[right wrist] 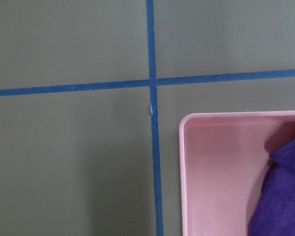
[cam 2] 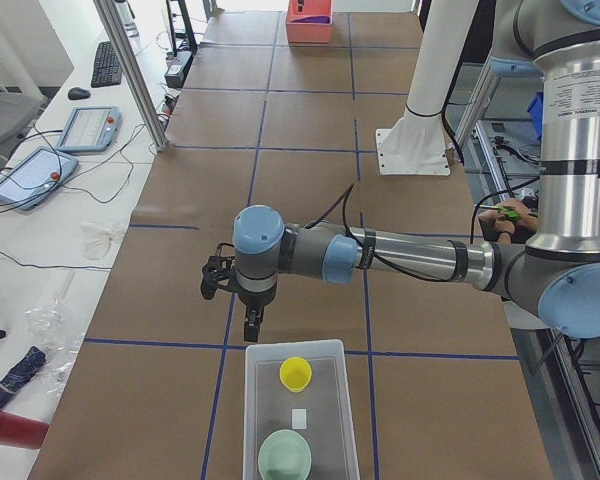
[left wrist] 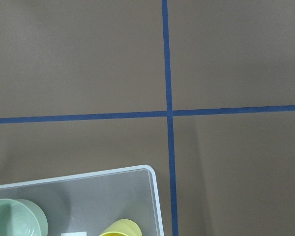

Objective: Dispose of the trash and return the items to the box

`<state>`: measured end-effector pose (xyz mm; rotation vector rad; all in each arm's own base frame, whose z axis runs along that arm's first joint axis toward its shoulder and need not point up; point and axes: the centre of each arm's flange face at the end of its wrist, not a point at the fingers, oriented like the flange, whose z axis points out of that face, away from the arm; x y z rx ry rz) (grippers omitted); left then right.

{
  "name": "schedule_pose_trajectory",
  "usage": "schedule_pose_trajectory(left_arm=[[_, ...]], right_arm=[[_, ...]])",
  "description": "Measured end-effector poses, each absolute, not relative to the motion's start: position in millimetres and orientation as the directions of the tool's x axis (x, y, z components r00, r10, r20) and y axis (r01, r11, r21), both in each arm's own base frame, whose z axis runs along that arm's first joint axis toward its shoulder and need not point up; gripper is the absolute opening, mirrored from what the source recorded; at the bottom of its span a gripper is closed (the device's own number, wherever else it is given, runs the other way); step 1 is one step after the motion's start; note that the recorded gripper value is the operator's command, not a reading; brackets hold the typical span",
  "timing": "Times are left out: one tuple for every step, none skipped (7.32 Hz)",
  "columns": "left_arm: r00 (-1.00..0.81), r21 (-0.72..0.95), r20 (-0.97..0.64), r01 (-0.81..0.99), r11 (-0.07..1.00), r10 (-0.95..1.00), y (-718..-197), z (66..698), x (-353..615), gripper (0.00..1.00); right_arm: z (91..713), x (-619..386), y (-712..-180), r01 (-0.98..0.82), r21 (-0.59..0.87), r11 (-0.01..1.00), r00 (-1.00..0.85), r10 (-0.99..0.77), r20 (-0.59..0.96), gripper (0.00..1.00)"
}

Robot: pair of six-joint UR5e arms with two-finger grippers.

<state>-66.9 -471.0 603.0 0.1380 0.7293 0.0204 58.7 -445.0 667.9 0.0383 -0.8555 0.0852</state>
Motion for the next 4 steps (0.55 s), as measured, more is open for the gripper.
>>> schedule_pose_trajectory(left_arm=[[0.746,0.143,-0.659,0.005,0.99,0.092,-468.8,608.5,-67.1,1.0],[0.746,0.146,-0.658,-0.008,0.989,0.103,-465.9,613.4,-67.5,1.0],[0.746,0.143,-0.657,-0.012,0.99,0.105,-463.9,618.0,-67.7,1.0],[0.746,0.135,-0.658,-0.014,0.991,0.101,-462.4,624.6,-67.9,1.0]], right_arm=[[668.2,58.8,-444.7,-0.09,-0.001,0.996,0.653,0.06,0.755,1.0],[668.3,58.8,-444.5,-0.09,-0.001,0.996,0.653,0.059,0.755,1.0],[668.1,58.8,-444.5,-0.09,0.0,0.996,0.653,0.059,0.755,1.0],[667.9,58.8,-444.7,-0.09,0.0,0.996,0.653,0.059,0.755,1.0]])
